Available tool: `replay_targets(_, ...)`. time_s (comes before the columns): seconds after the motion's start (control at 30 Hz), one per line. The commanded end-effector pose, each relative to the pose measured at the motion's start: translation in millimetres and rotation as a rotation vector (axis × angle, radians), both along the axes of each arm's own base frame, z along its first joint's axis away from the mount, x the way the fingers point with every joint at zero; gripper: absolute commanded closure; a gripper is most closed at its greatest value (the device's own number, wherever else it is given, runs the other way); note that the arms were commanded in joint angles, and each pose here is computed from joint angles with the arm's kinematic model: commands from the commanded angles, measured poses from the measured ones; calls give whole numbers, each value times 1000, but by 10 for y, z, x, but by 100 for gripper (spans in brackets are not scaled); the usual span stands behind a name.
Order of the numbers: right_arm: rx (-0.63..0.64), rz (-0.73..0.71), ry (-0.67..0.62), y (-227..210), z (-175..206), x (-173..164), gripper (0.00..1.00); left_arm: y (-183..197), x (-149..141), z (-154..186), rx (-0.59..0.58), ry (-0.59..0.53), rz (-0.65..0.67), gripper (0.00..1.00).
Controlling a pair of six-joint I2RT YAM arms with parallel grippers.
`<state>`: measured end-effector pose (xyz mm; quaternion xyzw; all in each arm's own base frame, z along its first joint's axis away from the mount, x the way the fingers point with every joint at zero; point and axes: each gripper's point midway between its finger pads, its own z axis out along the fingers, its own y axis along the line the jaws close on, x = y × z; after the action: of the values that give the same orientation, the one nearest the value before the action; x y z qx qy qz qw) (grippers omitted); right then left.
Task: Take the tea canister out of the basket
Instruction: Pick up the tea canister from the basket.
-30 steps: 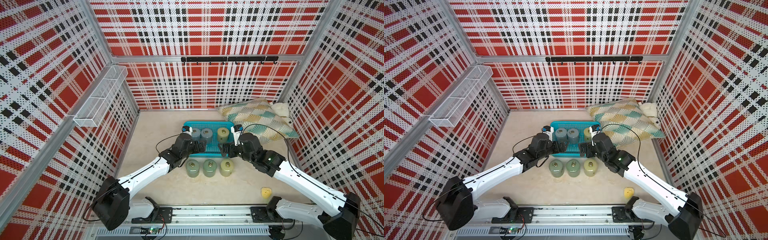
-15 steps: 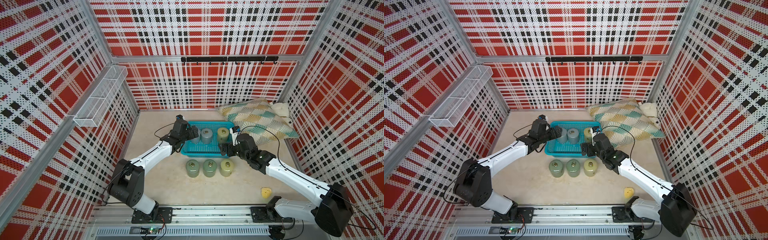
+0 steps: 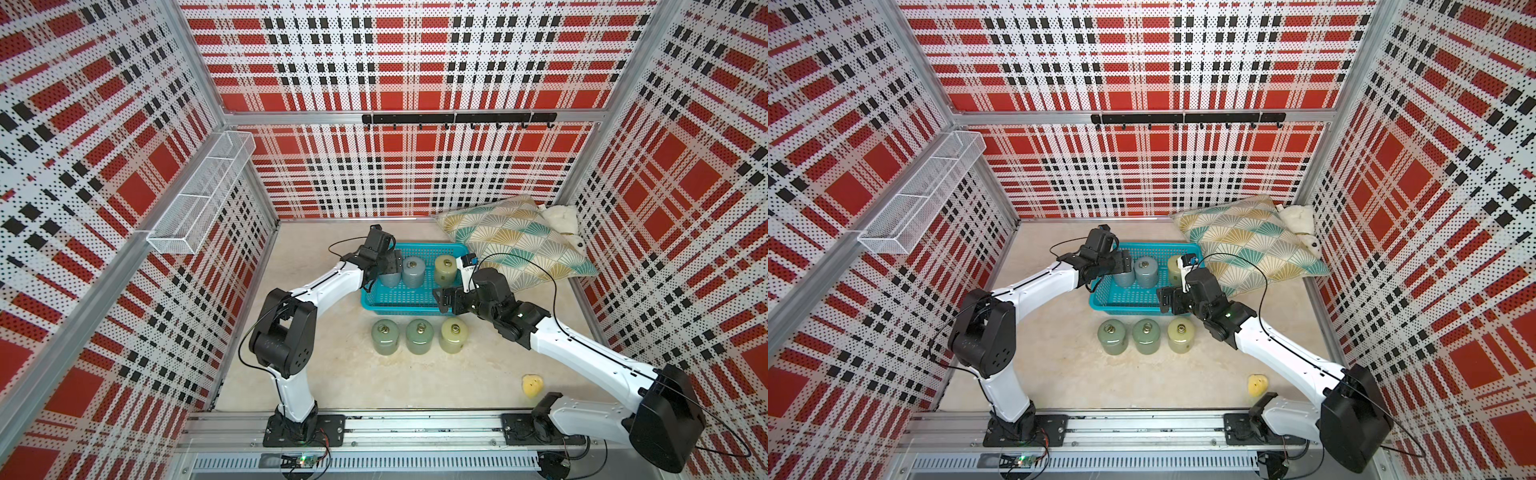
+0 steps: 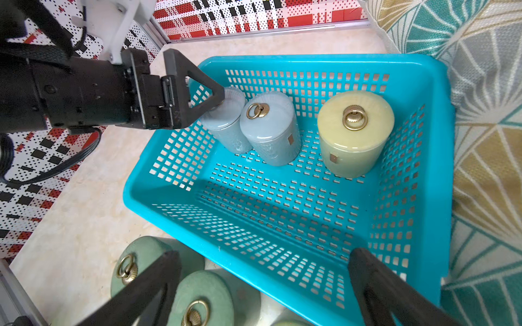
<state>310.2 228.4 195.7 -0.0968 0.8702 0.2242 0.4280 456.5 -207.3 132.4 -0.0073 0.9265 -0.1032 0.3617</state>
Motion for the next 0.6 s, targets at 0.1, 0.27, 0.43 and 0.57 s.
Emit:
replay_targets(0.1, 23, -1, -4, 20, 25, 18, 0, 67, 17, -285, 153, 69, -18, 10)
replay_targets(0.27, 19, -5, 1, 18, -1, 23, 0, 45, 79, -377, 148, 92, -34, 8)
replay_targets(0.43, 17, -5, 10, 26, -30, 28, 0, -1, 154, -423, 150, 99, -41, 7)
replay_targets(0.57, 17, -5, 12, 24, -35, 23, 0, 55, 202, -524, 176, 124, -30, 6)
